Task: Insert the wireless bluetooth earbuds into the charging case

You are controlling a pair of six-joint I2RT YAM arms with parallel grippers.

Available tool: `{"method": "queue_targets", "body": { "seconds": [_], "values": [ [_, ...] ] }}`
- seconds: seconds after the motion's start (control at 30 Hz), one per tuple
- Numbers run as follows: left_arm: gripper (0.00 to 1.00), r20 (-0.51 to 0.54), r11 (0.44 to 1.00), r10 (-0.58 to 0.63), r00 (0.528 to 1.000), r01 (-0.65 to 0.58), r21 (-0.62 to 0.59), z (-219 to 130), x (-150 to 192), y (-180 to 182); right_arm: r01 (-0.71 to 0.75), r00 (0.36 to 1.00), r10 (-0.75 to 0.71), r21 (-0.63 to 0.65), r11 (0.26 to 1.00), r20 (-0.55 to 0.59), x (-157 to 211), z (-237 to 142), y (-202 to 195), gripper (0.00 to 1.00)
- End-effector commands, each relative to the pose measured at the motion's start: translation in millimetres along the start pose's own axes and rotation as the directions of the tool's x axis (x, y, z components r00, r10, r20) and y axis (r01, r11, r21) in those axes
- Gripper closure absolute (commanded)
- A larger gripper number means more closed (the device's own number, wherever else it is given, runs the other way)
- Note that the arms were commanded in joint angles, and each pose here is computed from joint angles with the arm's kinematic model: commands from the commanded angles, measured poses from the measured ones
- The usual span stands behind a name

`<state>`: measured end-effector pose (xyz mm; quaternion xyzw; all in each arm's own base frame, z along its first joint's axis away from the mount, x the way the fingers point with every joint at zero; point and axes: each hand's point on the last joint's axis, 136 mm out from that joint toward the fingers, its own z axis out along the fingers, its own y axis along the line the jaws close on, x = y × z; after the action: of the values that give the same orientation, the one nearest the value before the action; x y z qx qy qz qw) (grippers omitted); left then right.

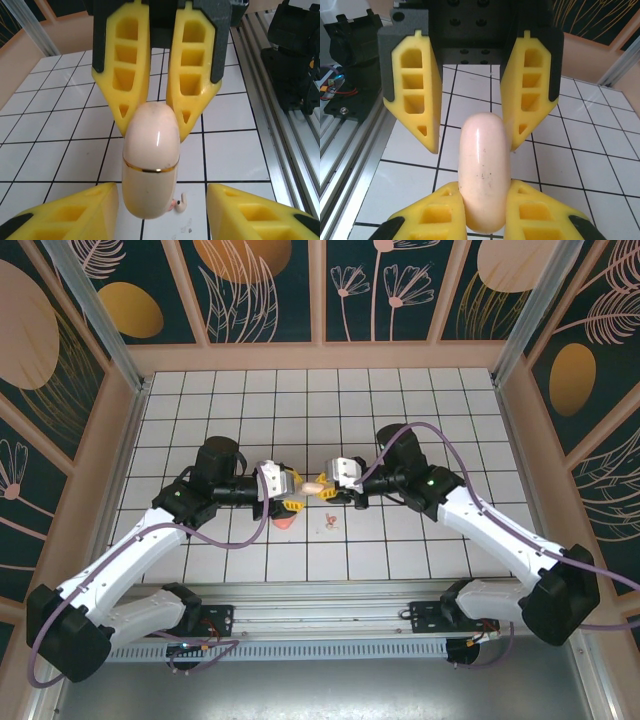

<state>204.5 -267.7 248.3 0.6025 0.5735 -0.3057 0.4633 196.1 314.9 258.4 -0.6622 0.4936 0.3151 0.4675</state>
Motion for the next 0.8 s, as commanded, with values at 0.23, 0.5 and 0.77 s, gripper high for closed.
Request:
{"method": "queue_targets", "body": {
  "seconds": [0.23, 0.5, 0.77],
  "values": [
    [0.55, 0.032, 1.000, 0.029, 0.999, -0.030, 0.004, -0.9, -10.5, 0.2, 0.033, 0.998, -0.030, -0.041, 0.999, 0.057, -16.8, 2.6, -0.5, 0.84],
    [0.61, 0.045, 0.999, 0.038, 0.998, -0.038, -0.005, -1.8, -12.7, 1.1, 0.028, 0.997, -0.023, -0.064, 0.998, 0.075, -19.8, 3.5, 1.8, 0.83],
    [0.75, 0.032, 0.999, 0.035, 0.999, -0.035, -0.006, -0.3, -8.8, 1.3, 0.012, 0.996, -0.004, -0.091, 0.996, 0.088, -20.8, 6.1, 3.8, 0.83]
  ]
}}
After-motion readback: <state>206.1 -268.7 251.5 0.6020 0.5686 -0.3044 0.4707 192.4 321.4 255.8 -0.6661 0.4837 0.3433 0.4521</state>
